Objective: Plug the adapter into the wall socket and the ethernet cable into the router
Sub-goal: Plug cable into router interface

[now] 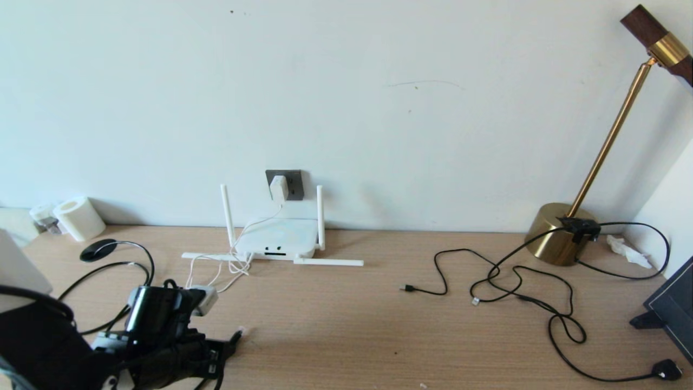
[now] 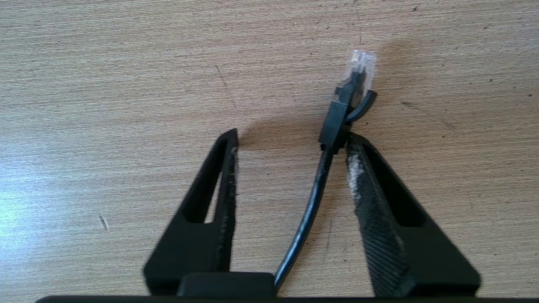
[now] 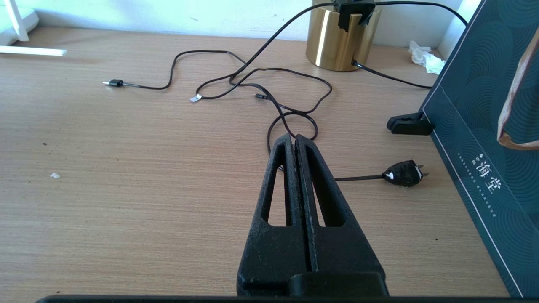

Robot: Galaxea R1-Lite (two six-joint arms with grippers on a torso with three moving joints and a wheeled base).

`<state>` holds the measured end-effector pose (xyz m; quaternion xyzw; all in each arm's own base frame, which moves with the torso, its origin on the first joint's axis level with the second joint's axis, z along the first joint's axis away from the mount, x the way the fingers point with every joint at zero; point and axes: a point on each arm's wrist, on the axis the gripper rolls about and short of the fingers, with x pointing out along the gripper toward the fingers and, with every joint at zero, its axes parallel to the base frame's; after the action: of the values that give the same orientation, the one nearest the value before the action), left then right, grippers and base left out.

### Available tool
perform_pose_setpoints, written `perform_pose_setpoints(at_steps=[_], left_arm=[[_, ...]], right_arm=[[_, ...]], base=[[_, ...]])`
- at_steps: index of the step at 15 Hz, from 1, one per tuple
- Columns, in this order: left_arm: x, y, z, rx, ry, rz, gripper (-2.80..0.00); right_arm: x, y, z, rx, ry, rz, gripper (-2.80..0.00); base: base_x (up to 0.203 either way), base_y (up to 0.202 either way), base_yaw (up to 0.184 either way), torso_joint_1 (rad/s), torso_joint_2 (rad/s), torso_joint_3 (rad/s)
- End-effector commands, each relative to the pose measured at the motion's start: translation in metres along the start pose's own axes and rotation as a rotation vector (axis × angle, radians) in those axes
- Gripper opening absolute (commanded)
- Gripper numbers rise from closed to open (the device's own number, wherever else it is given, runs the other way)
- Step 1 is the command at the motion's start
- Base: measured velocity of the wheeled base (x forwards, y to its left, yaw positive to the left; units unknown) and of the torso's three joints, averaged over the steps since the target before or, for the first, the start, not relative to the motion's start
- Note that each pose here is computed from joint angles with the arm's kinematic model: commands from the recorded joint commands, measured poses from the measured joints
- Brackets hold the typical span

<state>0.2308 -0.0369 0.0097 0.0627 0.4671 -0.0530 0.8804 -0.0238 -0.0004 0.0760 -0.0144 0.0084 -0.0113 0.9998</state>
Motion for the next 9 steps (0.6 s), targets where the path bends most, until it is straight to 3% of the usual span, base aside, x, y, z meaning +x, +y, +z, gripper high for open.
perform_pose_setpoints(at_steps=[1,9], left_arm=[[0.004,0.0,-0.003,0.003,0.019,-0.002,-2.8],[0.015,-0.001,-0.004,0.005,0.01,-0.002,-2.8]], right_arm=[[0.0,0.0,0.0,-0.002,0.002,0.0,-2.8],[0.0,0.0,0.0,-0.002,0.002,0.0,-2.8]], base=[[0.0,0.0,0.0,0.0,0.0,0.0],[0.0,0.0,0.0,0.0,0.0,0.0]])
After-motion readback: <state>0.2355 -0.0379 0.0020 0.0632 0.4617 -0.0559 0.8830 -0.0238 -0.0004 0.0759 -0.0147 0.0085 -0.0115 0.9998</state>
